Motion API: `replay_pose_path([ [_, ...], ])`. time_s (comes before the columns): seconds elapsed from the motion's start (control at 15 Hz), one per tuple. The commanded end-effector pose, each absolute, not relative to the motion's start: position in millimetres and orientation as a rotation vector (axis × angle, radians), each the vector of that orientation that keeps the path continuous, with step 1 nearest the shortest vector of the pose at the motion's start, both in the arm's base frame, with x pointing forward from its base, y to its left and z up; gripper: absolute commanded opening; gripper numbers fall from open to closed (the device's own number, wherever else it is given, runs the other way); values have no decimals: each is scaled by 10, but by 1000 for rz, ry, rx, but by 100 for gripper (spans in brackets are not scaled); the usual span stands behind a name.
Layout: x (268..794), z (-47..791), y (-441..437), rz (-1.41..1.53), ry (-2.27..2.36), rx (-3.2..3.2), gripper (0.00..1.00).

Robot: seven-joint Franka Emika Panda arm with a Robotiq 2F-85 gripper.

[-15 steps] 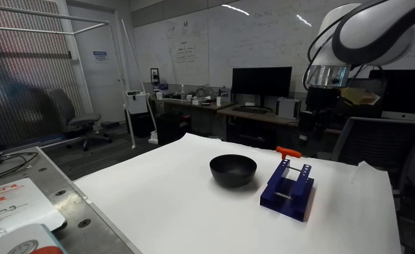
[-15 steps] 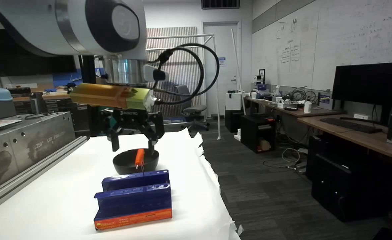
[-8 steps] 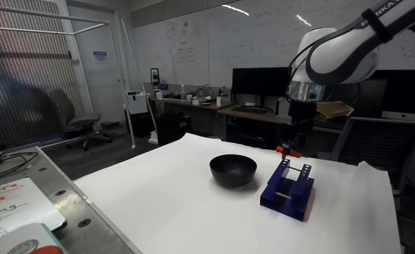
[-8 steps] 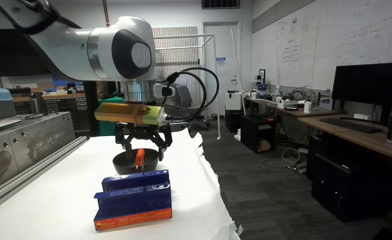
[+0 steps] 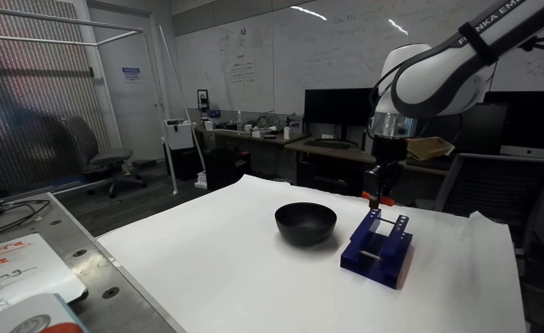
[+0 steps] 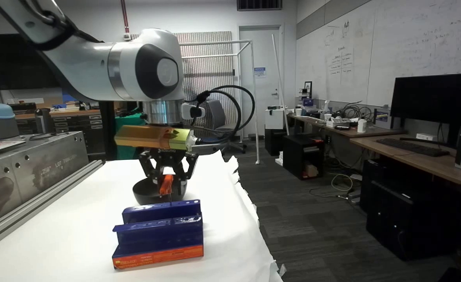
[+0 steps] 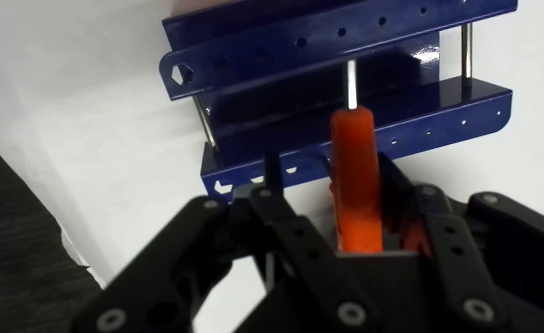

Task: Place the wrench in the black bowl

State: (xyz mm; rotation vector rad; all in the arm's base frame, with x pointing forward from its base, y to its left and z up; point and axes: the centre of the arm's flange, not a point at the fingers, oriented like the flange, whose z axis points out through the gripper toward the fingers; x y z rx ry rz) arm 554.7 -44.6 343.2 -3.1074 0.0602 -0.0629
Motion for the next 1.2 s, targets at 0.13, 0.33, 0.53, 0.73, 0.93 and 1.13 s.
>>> replay_pose_path([
  [0.13, 5505, 3829, -326, -132, -18, -3143, 4],
  [0.33, 5428, 4248, -259, -201, -32, -3200, 5],
  [0.53, 5338, 4703, -229, -292, 13, -3203, 5],
  [0.73, 5276, 4997, -275, -440, 126, -3129, 5],
  [0.93, 5333, 4984, -299, -551, 258, -2981, 5],
  [1.13, 5527, 4653, -277, -575, 363, -2840, 5],
])
